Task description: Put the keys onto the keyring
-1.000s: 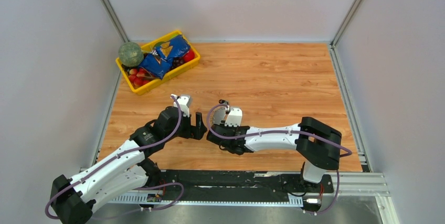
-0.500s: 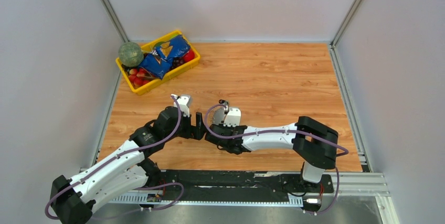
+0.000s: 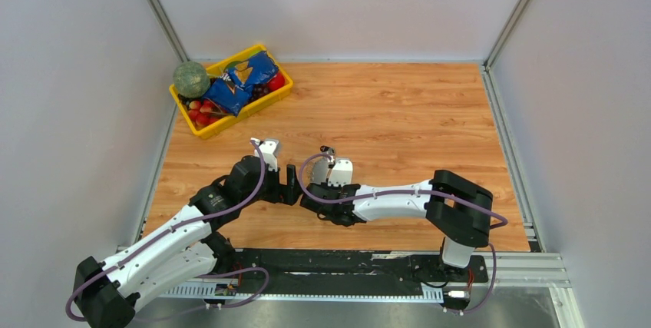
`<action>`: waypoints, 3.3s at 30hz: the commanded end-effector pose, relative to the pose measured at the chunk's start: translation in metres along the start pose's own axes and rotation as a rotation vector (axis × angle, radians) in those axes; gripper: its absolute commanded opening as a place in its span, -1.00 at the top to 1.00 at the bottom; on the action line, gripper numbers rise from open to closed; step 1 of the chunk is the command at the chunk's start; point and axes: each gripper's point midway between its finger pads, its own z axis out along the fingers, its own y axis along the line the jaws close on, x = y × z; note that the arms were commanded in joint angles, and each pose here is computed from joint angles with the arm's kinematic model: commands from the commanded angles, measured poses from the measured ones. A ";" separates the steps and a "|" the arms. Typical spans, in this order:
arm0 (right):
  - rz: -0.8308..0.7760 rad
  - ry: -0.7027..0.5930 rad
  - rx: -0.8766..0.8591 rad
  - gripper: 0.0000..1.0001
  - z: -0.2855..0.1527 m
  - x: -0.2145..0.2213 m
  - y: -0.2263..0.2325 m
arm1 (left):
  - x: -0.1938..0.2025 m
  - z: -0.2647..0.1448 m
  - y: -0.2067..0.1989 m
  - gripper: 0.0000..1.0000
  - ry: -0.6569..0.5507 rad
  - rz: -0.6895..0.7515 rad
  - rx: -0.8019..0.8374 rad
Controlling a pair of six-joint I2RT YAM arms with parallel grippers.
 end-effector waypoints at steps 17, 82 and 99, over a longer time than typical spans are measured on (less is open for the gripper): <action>-0.069 -0.160 -0.113 1.00 -0.048 -0.036 0.002 | -0.013 -0.010 -0.030 -1.00 -0.034 0.009 0.149; -0.462 -0.626 -0.965 1.00 -0.318 -0.175 0.070 | -0.097 -0.160 -0.159 -0.78 -0.437 0.145 0.934; -0.429 -0.686 -1.125 1.00 -0.361 -0.186 0.070 | -0.103 -0.184 -0.169 -0.13 -0.551 0.187 1.053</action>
